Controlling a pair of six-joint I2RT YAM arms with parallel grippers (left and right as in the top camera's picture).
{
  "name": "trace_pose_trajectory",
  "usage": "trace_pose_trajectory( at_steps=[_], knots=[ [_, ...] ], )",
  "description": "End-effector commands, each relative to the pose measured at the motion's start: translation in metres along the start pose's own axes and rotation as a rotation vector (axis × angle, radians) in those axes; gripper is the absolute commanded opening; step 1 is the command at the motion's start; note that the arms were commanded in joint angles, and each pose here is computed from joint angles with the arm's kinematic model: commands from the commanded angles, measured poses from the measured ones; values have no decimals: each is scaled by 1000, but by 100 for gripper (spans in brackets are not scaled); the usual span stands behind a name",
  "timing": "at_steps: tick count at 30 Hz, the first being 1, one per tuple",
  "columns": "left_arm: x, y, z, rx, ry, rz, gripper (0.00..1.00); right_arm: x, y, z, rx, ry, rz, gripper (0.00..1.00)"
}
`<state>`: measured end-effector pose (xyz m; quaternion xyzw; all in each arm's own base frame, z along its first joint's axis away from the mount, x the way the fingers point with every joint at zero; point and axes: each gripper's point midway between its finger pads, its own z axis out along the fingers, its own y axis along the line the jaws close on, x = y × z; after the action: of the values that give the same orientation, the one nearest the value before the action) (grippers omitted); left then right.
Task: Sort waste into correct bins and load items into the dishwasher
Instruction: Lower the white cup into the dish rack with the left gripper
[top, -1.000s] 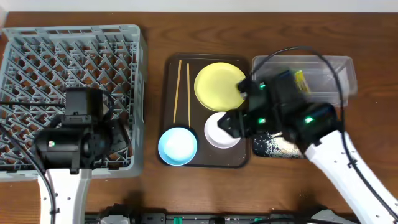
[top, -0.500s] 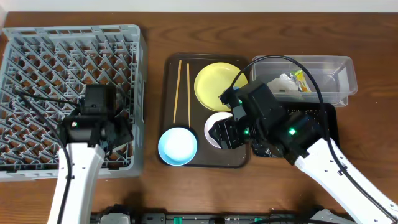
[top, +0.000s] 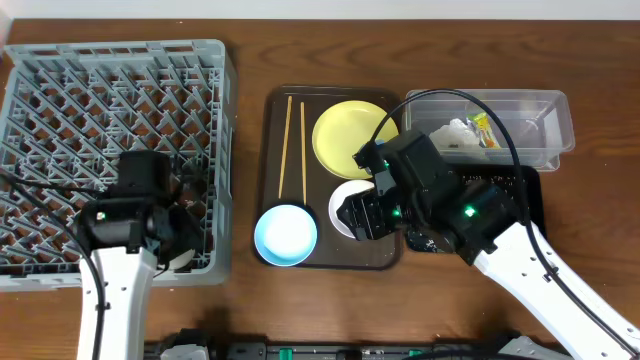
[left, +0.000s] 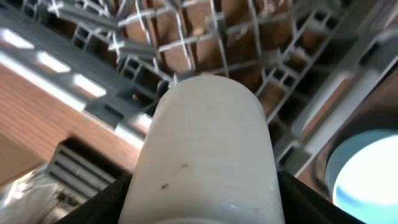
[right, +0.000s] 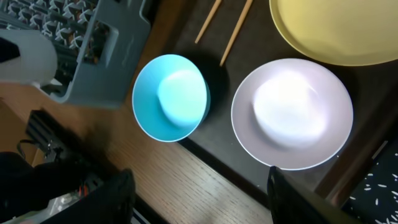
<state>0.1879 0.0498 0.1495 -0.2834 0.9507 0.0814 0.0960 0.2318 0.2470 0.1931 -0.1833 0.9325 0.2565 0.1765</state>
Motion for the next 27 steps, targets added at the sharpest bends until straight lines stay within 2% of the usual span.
trace_pose_trajectory(
  at_steps=[1, 8, 11, 18, 23, 27],
  knots=[
    [7, 0, 13, -4, 28, -14, 56, -1, 3, 0, 0, -2, -10, 66],
    [4, -8, 22, 27, 21, -18, 77, 0, 3, 0, 1, 1, -10, 66],
    [-3, -11, 12, 48, 1, -23, 93, 0, 3, 0, 1, 1, -10, 66],
    [-36, -36, -61, 243, -113, 15, 97, 0, 2, 0, 2, 0, -23, 66],
    [-42, -67, -123, 481, -205, 209, 97, -6, -15, -1, 106, -35, -28, 68],
    [-32, -88, -168, 681, -285, 377, 97, -17, -32, -8, 172, -78, 7, 68]
  ],
)
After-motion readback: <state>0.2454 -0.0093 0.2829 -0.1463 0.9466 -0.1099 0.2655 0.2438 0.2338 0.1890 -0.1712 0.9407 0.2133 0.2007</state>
